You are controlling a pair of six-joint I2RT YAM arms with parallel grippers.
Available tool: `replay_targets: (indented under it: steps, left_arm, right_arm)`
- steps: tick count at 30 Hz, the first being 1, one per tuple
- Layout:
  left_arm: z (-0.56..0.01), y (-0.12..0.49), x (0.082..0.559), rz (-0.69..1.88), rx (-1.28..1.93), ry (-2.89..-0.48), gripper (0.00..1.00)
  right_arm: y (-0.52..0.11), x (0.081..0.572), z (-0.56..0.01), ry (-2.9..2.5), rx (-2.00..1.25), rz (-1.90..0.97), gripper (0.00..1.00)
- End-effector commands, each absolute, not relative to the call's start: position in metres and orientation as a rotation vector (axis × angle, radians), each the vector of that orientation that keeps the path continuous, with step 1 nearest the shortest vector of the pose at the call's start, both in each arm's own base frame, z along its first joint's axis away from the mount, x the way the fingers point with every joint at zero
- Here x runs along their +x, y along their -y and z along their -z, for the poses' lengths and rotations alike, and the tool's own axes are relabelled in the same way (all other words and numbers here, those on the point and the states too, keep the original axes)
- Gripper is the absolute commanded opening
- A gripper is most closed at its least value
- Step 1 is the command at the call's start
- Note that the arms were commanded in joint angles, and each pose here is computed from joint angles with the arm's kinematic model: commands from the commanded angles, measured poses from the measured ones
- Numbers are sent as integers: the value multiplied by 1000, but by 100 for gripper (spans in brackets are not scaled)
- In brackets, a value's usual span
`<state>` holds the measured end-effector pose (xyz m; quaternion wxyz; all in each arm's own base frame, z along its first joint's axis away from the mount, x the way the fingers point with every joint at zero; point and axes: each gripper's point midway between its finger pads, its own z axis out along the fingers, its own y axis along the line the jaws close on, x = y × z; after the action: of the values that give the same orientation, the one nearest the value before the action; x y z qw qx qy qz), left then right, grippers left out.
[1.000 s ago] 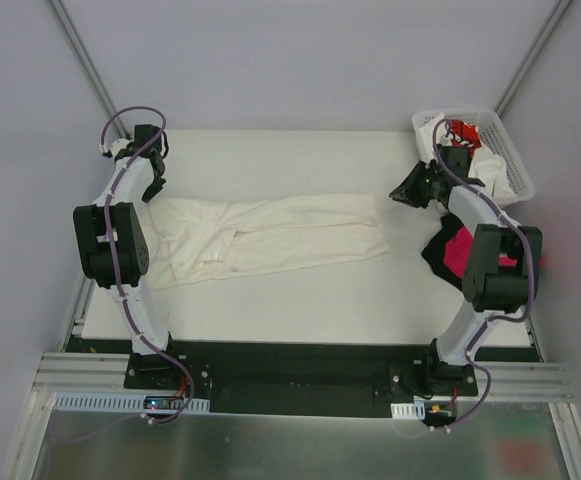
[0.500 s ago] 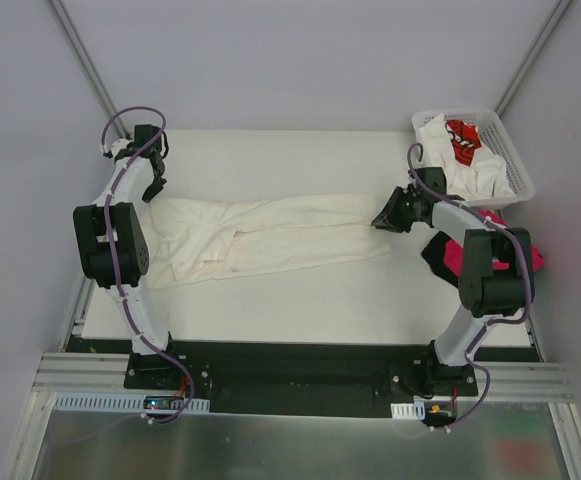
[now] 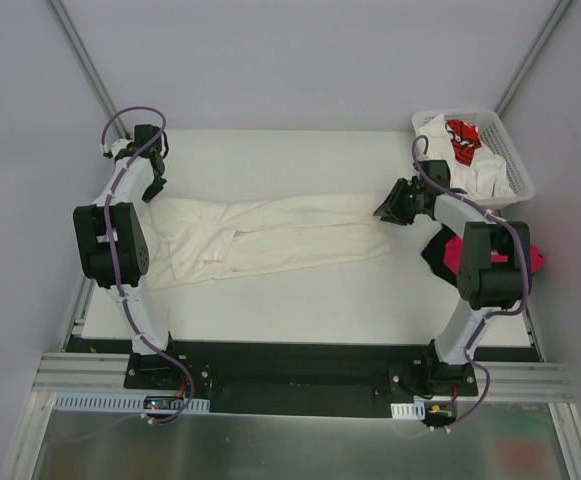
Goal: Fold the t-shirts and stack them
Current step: Fold the other side of the tshirt into a rectangle
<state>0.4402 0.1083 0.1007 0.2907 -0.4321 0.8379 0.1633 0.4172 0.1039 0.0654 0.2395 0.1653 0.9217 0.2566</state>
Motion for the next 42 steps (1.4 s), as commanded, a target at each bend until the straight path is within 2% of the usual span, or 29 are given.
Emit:
replay_targets:
  steps: [1, 21, 31, 34, 35, 39, 42]
  left_arm:
    - [-111, -116, 443, -467, -1146, -2209, 0]
    - [-114, -119, 443, -485, -1144, -2198, 0]
    - [-112, -118, 443, -486, -1144, -2202, 0]
    - [-111, -119, 442, -488, -1146, -2203, 0]
    - [-111, -119, 442, -489, -1144, -2203, 0]
    - [-111, -119, 442, -491, -1145, -2203, 0]
    - [-110, -119, 442, -494, -1145, -2204, 0]
  right_arm:
    - [-99, 431, -76, -2482, 445, -688, 34]
    - [-105, 429, -62, -2504, 461, -731, 36]
    - [-110, 429, -60, -2502, 475, -758, 31]
    - [-113, 428, -56, -2505, 476, -763, 27]
    - [-115, 428, -56, -2504, 469, -767, 20]
    - [-119, 427, -56, -2506, 464, -772, 1]
    - [-119, 428, -58, -2500, 465, -774, 1]
